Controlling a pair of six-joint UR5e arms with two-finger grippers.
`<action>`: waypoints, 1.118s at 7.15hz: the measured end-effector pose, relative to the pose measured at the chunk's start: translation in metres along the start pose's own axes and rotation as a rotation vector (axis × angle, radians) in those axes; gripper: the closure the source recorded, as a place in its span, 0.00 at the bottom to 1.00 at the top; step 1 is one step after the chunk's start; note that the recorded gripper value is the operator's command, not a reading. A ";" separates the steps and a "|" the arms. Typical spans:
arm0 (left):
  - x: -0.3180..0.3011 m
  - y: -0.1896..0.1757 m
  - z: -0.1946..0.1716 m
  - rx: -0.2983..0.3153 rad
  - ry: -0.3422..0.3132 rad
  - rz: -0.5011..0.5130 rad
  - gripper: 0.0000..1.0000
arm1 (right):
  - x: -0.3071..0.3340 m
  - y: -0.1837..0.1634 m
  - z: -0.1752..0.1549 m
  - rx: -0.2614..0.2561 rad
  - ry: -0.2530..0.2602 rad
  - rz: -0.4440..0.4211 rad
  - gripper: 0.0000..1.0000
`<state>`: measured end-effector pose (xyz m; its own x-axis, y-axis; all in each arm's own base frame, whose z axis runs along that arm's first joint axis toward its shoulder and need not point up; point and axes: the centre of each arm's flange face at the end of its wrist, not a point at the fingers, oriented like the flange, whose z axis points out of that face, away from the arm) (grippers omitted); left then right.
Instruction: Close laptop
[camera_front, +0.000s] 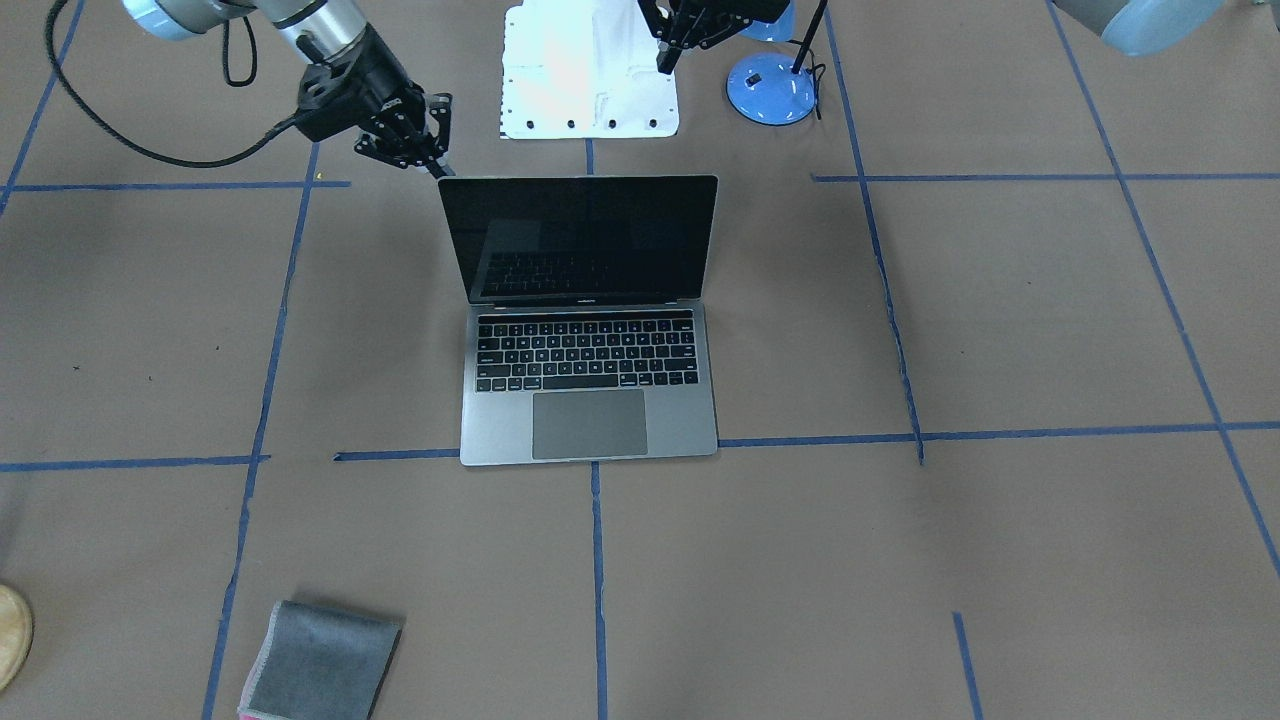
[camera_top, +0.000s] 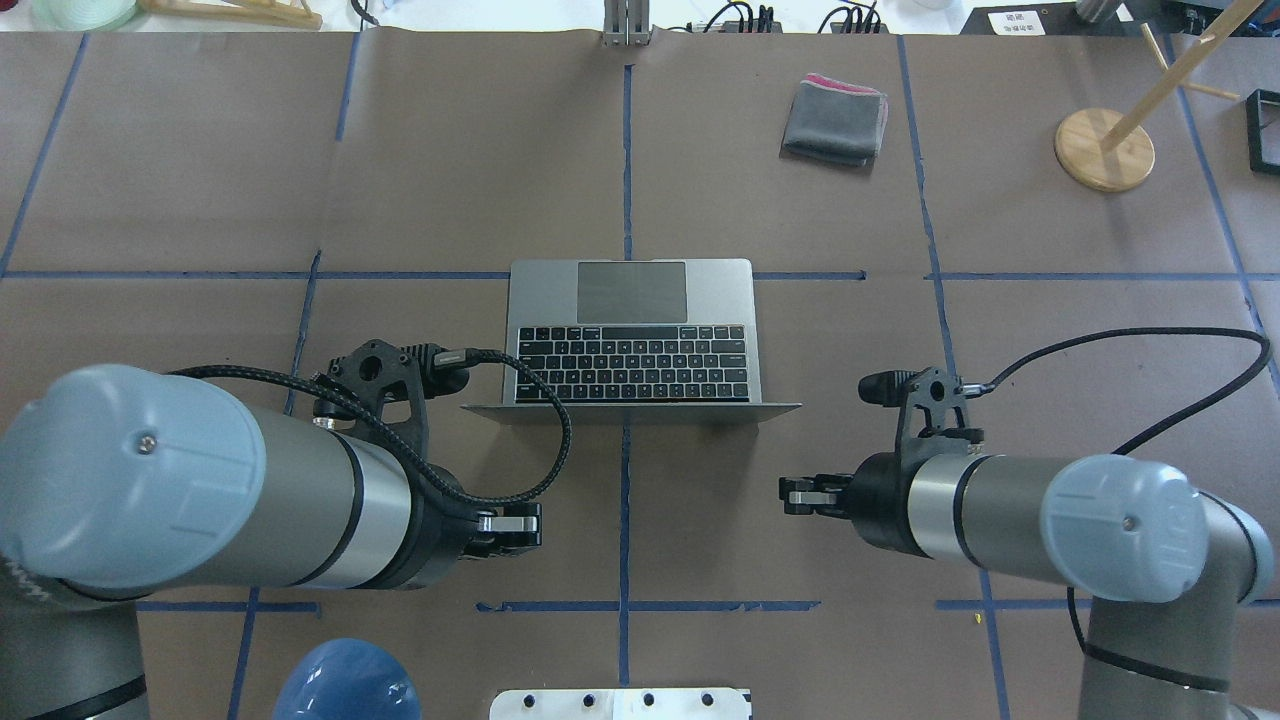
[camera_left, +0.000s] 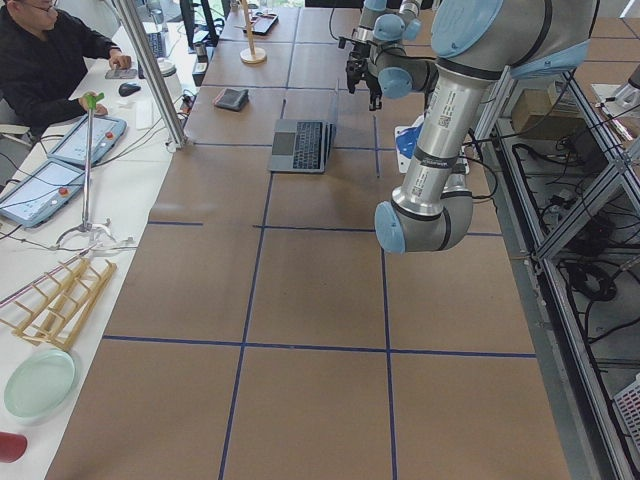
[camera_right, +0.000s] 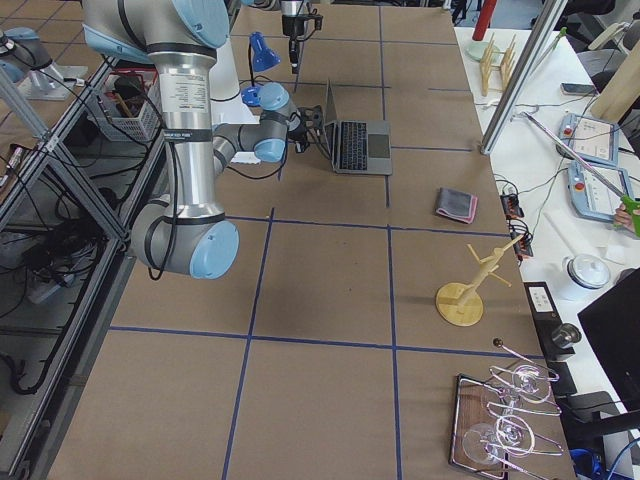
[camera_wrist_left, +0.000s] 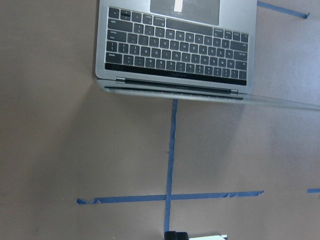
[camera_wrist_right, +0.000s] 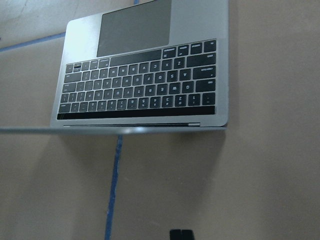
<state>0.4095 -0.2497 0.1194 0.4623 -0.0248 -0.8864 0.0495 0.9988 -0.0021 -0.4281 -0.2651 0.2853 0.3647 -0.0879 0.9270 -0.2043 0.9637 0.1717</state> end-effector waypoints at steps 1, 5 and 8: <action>0.002 -0.001 0.016 0.016 -0.028 0.023 1.00 | -0.012 0.006 0.014 0.014 -0.005 -0.005 0.99; 0.014 -0.022 0.075 0.065 -0.088 0.079 1.00 | -0.024 0.002 0.023 0.062 -0.010 -0.005 0.99; 0.016 -0.067 0.079 0.136 -0.090 0.077 1.00 | -0.021 -0.017 0.020 0.101 -0.005 0.003 1.00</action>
<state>0.4830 -0.3208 0.1421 0.5461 0.0421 -0.8367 0.1273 0.9830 0.1326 -0.4501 -0.2843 0.2698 0.3595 -0.0864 0.9292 -0.2957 0.9338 0.2012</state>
